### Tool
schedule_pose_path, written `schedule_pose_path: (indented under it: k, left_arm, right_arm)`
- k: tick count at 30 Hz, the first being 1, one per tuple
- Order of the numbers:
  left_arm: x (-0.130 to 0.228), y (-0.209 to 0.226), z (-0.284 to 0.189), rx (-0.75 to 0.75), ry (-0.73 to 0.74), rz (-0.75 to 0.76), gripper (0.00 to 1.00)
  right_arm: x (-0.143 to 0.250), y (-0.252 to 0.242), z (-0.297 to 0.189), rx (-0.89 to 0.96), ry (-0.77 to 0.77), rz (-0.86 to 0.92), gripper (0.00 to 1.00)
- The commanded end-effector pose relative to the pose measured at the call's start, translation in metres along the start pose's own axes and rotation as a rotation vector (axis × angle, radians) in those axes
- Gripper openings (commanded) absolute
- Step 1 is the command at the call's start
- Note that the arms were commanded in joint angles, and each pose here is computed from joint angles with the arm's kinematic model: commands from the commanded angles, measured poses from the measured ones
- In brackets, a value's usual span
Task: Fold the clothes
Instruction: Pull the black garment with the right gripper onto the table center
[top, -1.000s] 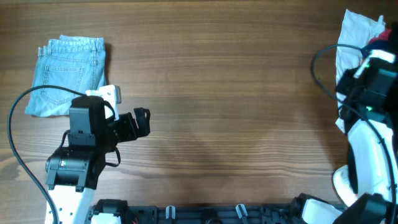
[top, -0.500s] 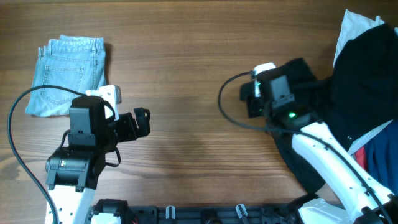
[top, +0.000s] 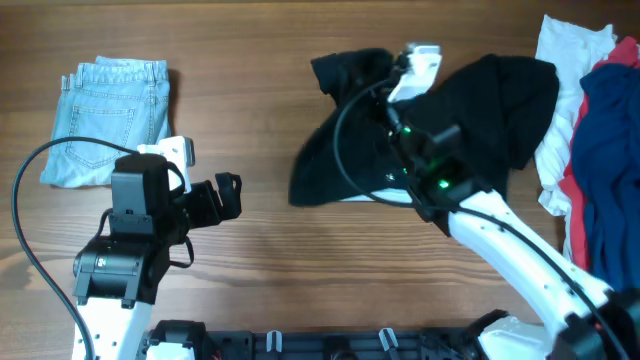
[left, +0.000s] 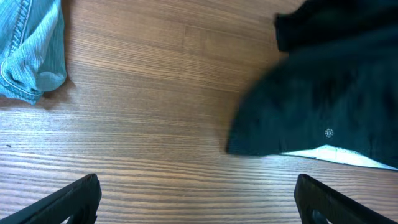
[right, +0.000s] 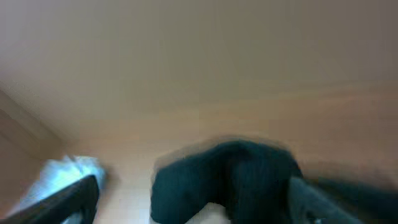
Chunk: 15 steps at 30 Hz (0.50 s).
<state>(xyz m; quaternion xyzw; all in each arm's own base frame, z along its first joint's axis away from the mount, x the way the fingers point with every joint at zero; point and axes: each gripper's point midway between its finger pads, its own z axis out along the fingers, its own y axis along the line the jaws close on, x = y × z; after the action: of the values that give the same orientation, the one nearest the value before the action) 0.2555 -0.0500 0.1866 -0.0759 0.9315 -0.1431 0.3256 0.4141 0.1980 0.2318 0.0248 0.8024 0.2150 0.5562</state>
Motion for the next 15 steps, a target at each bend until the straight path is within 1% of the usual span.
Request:
schedule_pose_path:
  k: [1, 2, 4, 7, 9, 12, 13, 15]
  left_arm:
    - [-0.006, -0.005, -0.004, 0.018, -0.015, 0.002, 1.0]
    - [-0.006, -0.005, -0.004, 0.018, -0.015, 0.002, 1.0]
    - [-0.006, -0.005, -0.004, 0.018, -0.015, 0.002, 1.0]
    - [-0.006, -0.005, -0.004, 0.018, -0.015, 0.002, 1.0]
    - [-0.006, -0.006, -0.004, 0.022, -0.013, -0.002, 1.0]
    - [-0.004, -0.008, -0.002, 0.035, -0.001, -0.071, 1.0]
    - [-0.002, -0.008, 0.0, 0.037, 0.013, -0.091, 1.0]
    - [0.001, -0.012, 0.006, 0.061, 0.046, -0.096, 1.0]
  right_arm:
    - [0.036, -0.041, 0.002, 0.166, 0.128, -0.107, 0.99]
    - [0.038, -0.056, -0.003, 0.233, 0.148, -0.159, 1.0]
    - [0.029, -0.078, -0.013, 0.334, 0.14, -0.216, 0.99]
    - [0.008, -0.098, -0.03, 0.407, 0.124, -0.312, 1.0]
    - [0.002, -0.126, -0.05, 0.545, 0.136, -0.31, 0.99]
    - [0.018, -0.171, -0.082, 0.732, 0.235, -0.265, 1.0]
    - [0.029, -0.181, -0.09, 0.762, 0.283, -0.22, 0.99]
    - [0.049, -0.184, -0.094, 0.724, 0.385, -0.187, 1.0]
